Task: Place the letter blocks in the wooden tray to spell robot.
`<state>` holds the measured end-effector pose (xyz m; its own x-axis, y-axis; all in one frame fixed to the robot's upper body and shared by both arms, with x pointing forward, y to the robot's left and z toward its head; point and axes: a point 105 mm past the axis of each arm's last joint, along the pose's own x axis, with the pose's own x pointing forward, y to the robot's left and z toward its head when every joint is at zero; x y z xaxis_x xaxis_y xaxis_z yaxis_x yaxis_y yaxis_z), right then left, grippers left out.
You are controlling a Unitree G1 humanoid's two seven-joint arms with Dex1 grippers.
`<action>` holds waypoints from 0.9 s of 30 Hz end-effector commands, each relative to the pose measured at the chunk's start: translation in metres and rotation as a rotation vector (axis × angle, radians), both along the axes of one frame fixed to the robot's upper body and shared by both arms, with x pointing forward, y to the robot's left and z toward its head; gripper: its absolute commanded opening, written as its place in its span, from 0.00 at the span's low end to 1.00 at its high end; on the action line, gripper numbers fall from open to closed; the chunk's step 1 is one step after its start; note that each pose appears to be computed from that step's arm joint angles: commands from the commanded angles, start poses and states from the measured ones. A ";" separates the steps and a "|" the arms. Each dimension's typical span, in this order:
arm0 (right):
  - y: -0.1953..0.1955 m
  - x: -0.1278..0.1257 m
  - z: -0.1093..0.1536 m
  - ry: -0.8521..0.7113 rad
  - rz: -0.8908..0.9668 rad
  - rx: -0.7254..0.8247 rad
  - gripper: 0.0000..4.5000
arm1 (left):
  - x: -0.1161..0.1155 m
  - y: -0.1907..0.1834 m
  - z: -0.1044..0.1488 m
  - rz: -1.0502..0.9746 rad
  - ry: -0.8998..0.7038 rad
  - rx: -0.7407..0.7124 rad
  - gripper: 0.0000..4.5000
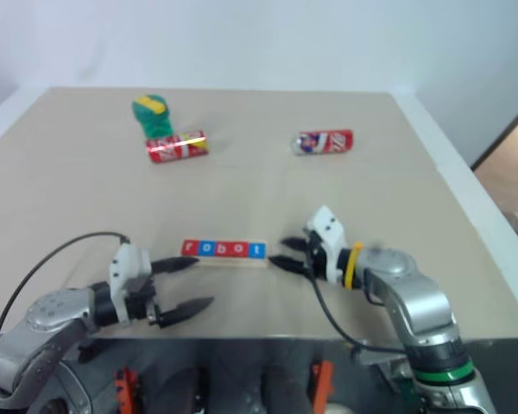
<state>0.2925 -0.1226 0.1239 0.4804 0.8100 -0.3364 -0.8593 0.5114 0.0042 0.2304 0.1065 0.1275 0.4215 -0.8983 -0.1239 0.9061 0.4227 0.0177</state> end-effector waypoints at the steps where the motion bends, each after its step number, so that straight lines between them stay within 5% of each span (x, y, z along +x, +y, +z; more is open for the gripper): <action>1: 0.015 -0.001 0.010 -0.043 0.065 0.021 0.20 | 0.000 -0.002 0.011 -0.008 -0.062 0.007 1.00; 4: 0.022 0.001 0.008 -0.053 0.076 0.015 0.01 | 0.006 0.000 0.012 0.018 -0.083 0.016 1.00; 27: 0.055 0.020 0.000 -0.149 0.118 -0.004 0.01 | 0.007 0.004 0.001 0.083 -0.098 0.050 1.00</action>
<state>0.3102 -0.0707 0.1110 0.4189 0.8553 -0.3048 -0.9060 0.4162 -0.0772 0.2387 0.1118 0.1229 0.5006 -0.8533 -0.1460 0.8656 0.4909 0.0990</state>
